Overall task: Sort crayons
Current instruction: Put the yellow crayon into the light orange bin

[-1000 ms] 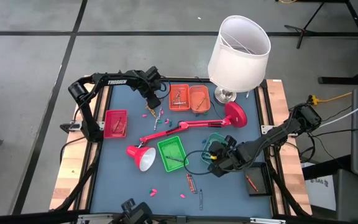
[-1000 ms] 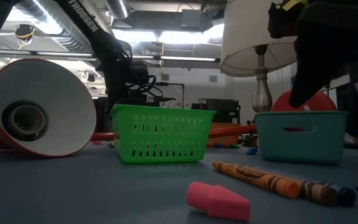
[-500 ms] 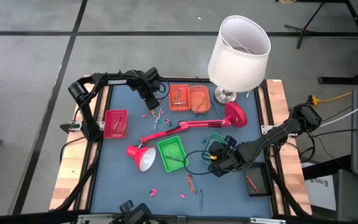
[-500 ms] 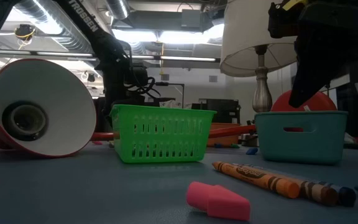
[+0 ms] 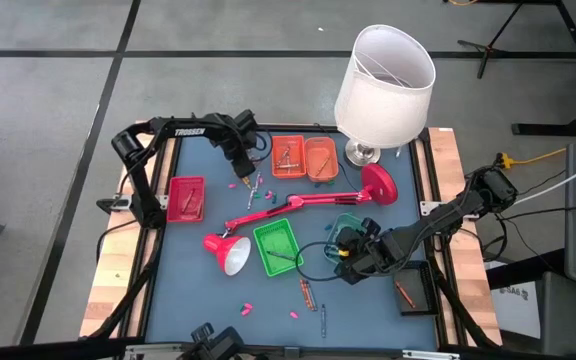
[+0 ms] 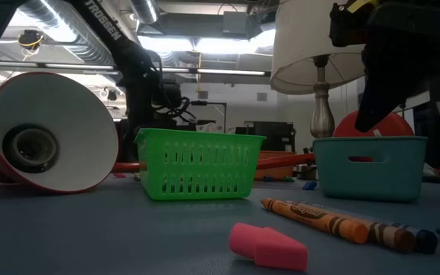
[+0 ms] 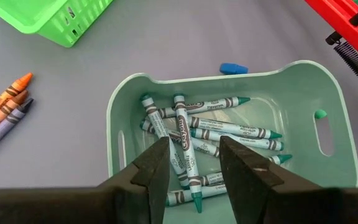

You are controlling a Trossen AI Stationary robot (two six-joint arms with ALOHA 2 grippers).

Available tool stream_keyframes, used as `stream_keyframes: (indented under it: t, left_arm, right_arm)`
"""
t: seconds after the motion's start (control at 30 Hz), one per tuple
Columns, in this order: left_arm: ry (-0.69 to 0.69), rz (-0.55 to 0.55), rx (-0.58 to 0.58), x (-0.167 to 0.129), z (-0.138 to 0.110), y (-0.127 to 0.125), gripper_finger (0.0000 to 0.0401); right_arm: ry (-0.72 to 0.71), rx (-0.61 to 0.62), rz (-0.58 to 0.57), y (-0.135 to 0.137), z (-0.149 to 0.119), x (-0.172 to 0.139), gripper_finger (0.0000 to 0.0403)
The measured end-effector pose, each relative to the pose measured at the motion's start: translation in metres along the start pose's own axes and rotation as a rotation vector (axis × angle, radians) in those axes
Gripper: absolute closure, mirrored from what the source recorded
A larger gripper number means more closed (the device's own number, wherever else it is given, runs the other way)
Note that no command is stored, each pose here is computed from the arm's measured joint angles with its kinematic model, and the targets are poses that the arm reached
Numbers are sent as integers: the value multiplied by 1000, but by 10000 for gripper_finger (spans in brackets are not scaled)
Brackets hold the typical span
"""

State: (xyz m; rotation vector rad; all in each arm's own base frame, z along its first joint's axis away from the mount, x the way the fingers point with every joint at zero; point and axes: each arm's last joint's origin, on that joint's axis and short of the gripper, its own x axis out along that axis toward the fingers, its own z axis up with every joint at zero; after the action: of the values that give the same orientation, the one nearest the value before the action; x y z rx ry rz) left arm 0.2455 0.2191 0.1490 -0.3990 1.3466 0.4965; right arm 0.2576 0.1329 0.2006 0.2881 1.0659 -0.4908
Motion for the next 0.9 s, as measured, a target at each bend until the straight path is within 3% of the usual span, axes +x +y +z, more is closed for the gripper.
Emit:
stream_keyframes:
  t: [0.4,0.9]
  left_arm:
    - [-18,6,1,6,3,1,322]
    - [-28,19,-2,4,4,2,397]
  right_arm:
    - [0,0,-1,0,0,0,265]
    - [0,-15,-1,0,0,0,265]
